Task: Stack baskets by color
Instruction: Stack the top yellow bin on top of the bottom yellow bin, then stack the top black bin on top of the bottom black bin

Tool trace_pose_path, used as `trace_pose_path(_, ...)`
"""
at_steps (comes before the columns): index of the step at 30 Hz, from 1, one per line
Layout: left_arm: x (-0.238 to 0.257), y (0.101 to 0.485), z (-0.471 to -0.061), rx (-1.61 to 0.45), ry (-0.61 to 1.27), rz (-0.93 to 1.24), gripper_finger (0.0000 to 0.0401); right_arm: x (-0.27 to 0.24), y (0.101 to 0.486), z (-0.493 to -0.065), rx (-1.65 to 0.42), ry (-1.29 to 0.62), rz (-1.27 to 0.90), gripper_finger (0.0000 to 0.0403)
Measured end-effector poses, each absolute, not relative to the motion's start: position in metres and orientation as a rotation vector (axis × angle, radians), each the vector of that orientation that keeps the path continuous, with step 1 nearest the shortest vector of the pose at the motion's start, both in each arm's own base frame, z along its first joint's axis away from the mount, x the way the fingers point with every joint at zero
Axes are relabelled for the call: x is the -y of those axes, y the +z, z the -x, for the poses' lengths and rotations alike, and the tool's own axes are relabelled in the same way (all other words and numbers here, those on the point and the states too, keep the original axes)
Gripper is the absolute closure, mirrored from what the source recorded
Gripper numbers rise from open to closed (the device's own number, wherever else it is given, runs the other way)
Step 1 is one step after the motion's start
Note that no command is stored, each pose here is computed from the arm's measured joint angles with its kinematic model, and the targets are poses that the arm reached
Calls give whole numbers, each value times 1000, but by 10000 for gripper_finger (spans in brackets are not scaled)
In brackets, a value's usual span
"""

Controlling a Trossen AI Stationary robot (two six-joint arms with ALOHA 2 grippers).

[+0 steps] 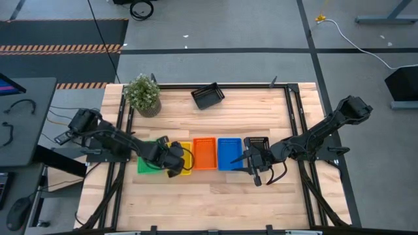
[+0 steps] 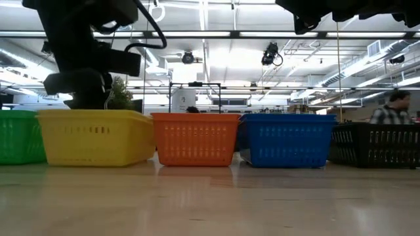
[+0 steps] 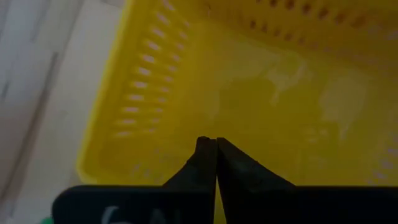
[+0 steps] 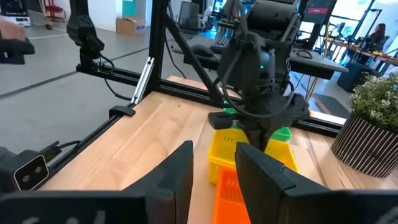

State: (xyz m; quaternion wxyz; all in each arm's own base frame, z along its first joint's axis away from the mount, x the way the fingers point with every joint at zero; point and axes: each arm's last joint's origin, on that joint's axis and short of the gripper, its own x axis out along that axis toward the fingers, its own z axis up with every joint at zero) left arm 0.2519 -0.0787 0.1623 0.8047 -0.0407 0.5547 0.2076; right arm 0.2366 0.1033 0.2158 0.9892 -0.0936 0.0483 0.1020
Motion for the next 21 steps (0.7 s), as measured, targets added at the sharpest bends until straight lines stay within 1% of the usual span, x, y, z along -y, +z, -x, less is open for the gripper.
trace_pose_path(6, 71, 162, -253, -1208, 445, 54, 396, -103, 215, -236, -110, 205, 192, 278)
trace_pose_path(11, 72, 166, -256, -1196, 443, 60, 384, -103, 214, -236, -111, 206, 193, 278)
trace_pose_path(14, 75, 176, -261, -1163, 440, 61, 381, -103, 214, -236, -113, 205, 193, 278)
trace_pose_path(21, 86, 216, -262, -1002, 473, -28, 396, -100, 211, -238, -143, 190, 170, 278)
